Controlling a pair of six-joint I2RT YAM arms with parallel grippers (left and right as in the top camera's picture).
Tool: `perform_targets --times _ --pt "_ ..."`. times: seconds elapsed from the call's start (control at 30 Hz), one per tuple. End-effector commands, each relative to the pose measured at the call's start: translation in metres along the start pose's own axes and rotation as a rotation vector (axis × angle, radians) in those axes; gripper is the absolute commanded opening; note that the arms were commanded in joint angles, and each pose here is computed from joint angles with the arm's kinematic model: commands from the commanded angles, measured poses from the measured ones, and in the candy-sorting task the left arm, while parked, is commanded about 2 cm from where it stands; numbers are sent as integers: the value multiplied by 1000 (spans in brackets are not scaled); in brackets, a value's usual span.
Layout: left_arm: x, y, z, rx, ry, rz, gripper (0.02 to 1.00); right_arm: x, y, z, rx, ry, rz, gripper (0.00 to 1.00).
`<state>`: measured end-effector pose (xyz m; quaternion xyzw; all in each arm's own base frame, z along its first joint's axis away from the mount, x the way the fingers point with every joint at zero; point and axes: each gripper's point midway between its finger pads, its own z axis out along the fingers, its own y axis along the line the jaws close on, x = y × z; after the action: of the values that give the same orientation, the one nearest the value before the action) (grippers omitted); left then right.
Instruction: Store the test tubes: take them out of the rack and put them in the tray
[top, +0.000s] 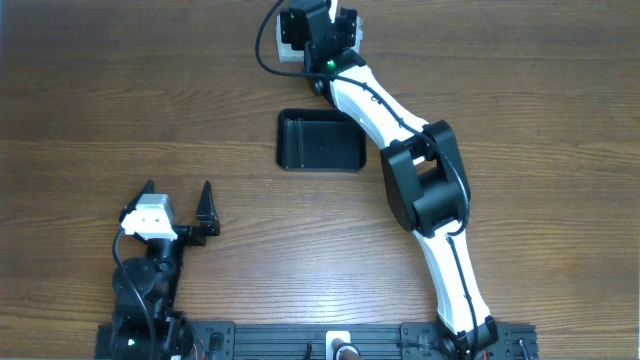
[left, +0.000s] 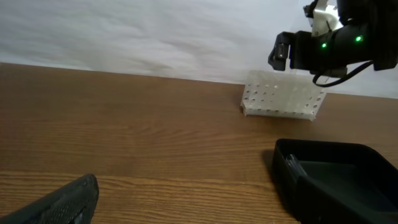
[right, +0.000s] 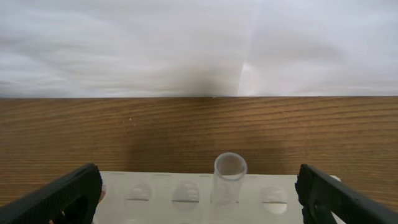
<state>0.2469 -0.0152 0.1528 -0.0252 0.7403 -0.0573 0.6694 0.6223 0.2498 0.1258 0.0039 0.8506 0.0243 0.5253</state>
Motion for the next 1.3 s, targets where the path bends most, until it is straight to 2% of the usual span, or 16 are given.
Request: perform_targets --times 0.03,0.43,0.97,1.3 --pt "1 -1 0 9 -3 14 1000 -9 -7 5 21 -29 4 974" --pt "1 -1 0 9 -3 14 998 -6 -13 15 27 -50 -7 941" --pt "1 -1 0 9 -3 14 1000 1 -15 20 32 -40 -10 700" --pt "1 -1 0 9 -3 14 998 2 -15 20 33 -35 -12 432"
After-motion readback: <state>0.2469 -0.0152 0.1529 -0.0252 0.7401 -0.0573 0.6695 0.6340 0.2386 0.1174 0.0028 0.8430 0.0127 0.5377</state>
